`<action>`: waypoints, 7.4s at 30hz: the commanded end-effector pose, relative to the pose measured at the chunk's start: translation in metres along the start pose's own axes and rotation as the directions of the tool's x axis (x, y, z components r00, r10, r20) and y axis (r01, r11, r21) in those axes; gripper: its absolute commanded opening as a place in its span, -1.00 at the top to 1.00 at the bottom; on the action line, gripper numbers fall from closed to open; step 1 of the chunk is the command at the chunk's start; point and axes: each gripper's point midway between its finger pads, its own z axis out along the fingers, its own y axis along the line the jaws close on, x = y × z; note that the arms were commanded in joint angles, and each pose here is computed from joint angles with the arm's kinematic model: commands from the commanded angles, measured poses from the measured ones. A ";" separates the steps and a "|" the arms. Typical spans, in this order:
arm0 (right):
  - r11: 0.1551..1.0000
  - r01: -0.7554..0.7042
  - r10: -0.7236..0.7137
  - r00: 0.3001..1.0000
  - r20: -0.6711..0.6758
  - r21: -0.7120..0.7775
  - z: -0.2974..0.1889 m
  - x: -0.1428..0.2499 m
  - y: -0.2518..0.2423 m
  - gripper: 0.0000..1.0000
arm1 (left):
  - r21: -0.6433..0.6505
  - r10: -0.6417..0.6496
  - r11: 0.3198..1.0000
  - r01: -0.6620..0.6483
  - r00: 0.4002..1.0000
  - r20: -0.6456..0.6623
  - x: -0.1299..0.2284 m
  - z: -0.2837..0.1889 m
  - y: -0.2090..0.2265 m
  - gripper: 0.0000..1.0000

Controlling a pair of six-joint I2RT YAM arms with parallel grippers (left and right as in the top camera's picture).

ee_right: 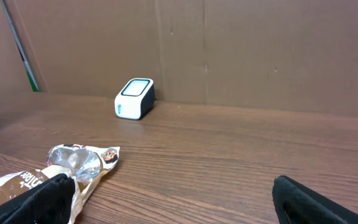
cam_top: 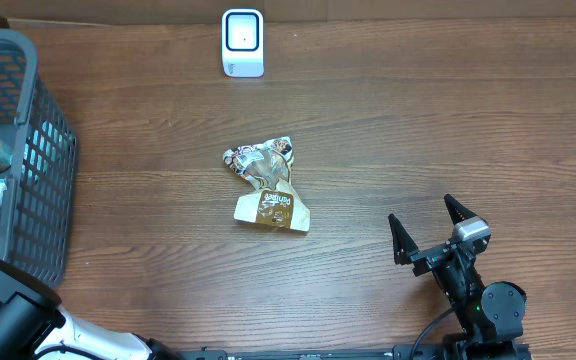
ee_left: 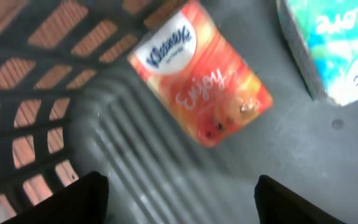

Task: Scan the item barcode
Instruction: 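Move the left gripper back into the basket toward the tissue packs, then grasp the orange Kleenex tissue pack with the left gripper, then lift the tissue pack and hold it toward the white scanner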

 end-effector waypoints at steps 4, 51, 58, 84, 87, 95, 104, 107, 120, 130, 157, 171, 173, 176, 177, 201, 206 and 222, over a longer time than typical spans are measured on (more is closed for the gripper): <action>1.000 0.005 -0.005 1.000 0.006 0.008 0.000 0.001 -0.002 -1.00 | -0.014 0.015 1.000 -0.014 0.999 0.049 -0.011 0.005 0.001 -0.42; 1.000 0.005 -0.005 1.000 0.006 0.008 0.000 0.001 -0.002 -0.99 | 0.021 0.075 0.997 -0.074 0.995 -0.067 0.003 0.055 -0.027 0.92; 1.000 0.005 -0.005 1.000 0.006 0.008 0.000 0.001 -0.002 -1.00 | 0.029 0.032 0.999 -0.031 0.999 -0.010 -0.014 -0.001 -0.028 0.91; 1.000 0.005 -0.005 1.000 0.006 0.008 0.000 0.001 -0.002 -0.99 | 0.379 -0.067 0.904 -0.198 0.809 0.583 0.017 -0.310 -0.116 0.70; 1.000 0.005 -0.005 1.000 0.006 0.008 0.000 0.001 -0.002 -1.00 | 0.349 -0.052 0.923 -0.160 0.848 0.527 0.012 -0.283 -0.112 0.12; 1.000 0.005 -0.005 1.000 0.006 0.008 0.000 0.001 -0.002 -1.00 | 0.304 -0.117 0.953 0.012 0.937 0.329 -0.005 -0.205 -0.082 -0.09; 1.000 0.005 -0.005 1.000 0.006 0.008 0.000 0.001 -0.002 -0.99 | 0.243 -0.140 0.965 0.098 0.977 0.163 -0.013 -0.130 -0.064 -0.15; 1.000 0.005 -0.005 1.000 0.006 0.008 0.000 0.001 -0.002 -1.00 | 0.187 -0.139 0.975 0.123 0.987 0.079 -0.007 -0.097 -0.055 -0.16; 1.000 0.005 -0.005 1.000 0.006 0.008 0.000 0.001 -0.002 -1.00 | 0.056 -0.068 0.996 0.074 0.992 -0.104 0.006 0.005 -0.036 -0.25; 1.000 0.005 -0.005 1.000 0.006 0.008 0.000 0.001 -0.002 -1.00 | 0.048 -0.013 0.999 0.020 0.988 -0.151 0.011 0.051 -0.048 -0.28; 1.000 0.005 -0.005 1.000 0.006 0.008 0.000 0.001 -0.002 -1.00 | 0.298 -0.037 0.954 0.032 0.999 0.012 -0.037 -0.092 -0.076 0.92; 1.000 0.005 -0.005 1.000 0.006 0.008 0.000 0.001 -0.002 -1.00 | 0.615 0.110 0.674 -0.409 0.879 0.463 0.037 -0.354 -0.151 0.91; 1.000 0.005 -0.005 1.000 0.006 0.008 0.000 0.001 -0.002 -1.00 | 0.584 0.202 0.660 -0.472 0.861 0.467 0.063 -0.358 -0.168 0.91; 1.000 0.005 -0.005 1.000 0.006 0.008 0.000 0.001 -0.002 -1.00 | 0.532 0.350 0.635 -0.560 0.823 0.447 0.101 -0.350 -0.196 0.91; 1.000 0.005 -0.005 1.000 0.006 0.008 0.000 0.001 -0.002 -0.99 | 0.517 0.398 0.623 -0.587 0.807 0.437 0.113 -0.344 -0.206 0.91; 1.000 0.005 -0.005 1.000 0.006 0.008 0.000 0.001 -0.002 -1.00 | 0.449 0.700 0.643 -0.620 0.714 -0.015 0.326 -0.118 -0.344 0.91; 1.000 0.005 -0.005 1.000 0.006 0.008 0.000 0.001 -0.002 -1.00 | 0.502 0.755 0.566 -0.654 0.655 0.001 0.367 -0.110 -0.372 0.92; 1.000 0.005 -0.005 1.000 0.006 0.008 0.000 0.001 -0.002 -1.00 | 0.462 0.775 0.539 -0.704 0.629 0.054 0.362 -0.126 -0.380 0.92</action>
